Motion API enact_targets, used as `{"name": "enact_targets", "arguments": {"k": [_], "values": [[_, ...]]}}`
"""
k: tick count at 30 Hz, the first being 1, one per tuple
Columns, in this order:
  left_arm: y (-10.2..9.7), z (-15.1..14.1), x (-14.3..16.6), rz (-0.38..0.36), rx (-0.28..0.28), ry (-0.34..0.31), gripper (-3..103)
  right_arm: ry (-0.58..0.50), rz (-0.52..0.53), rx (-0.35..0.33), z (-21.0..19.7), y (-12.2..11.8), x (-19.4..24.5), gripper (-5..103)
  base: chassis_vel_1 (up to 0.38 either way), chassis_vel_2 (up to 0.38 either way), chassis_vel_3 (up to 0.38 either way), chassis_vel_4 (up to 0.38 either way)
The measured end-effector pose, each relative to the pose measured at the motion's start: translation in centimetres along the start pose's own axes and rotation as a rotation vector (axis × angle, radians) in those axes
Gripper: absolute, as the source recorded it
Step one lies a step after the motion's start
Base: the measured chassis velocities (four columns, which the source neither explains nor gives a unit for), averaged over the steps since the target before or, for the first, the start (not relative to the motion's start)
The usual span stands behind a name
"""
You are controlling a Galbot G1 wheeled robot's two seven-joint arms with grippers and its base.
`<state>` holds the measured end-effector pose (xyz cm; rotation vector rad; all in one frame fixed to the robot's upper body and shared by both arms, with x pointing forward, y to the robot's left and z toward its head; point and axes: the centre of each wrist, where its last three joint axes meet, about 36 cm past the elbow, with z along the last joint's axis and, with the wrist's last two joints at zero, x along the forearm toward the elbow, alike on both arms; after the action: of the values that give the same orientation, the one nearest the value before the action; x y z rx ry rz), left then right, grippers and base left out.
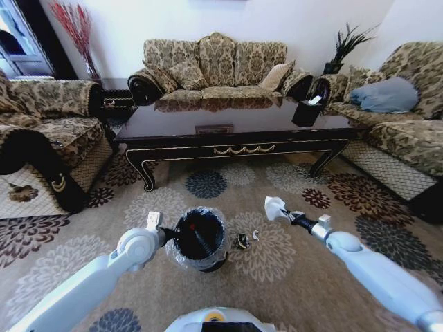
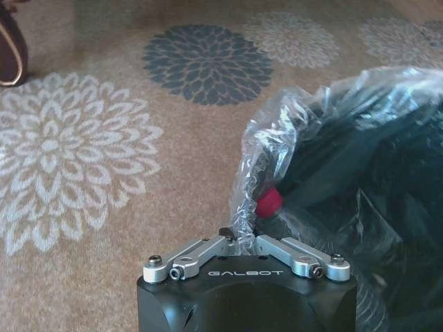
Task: Move to the front of the table and pick up the trash from the floor, then place it into the trash bin.
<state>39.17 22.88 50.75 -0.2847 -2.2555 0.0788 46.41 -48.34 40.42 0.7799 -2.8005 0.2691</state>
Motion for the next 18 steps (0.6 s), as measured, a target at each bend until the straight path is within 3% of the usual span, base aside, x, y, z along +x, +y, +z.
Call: {"name": "enact_targets", "arguments": {"k": [6,10,15,18], "values": [[-0.1,0.4,0.0,-0.016,-0.027,0.017,0,-0.112,-0.076,0.046,-5.9,2.4,0.7,0,0.0,0.0,0.0,0.0],[-0.4,0.2,-0.3,-0.011,-0.055,0.007,0,-0.196,-0.154,0.067,-10.5,6.5,1.5,0,0.0,0.0,0.0,0.0],[-0.7,-0.2,-1.1,-0.001,-0.051,0.013,0,-0.222,-0.218,0.085,-12.3,9.8,2.3,0,0.0,0.0,0.0,0.0],[-1.0,-0.2,-1.7,0.002,-0.05,0.022,0,-0.24,-0.26,0.141,-12.7,11.6,2.5,0,0.0,0.0,0.0,0.0]]}}
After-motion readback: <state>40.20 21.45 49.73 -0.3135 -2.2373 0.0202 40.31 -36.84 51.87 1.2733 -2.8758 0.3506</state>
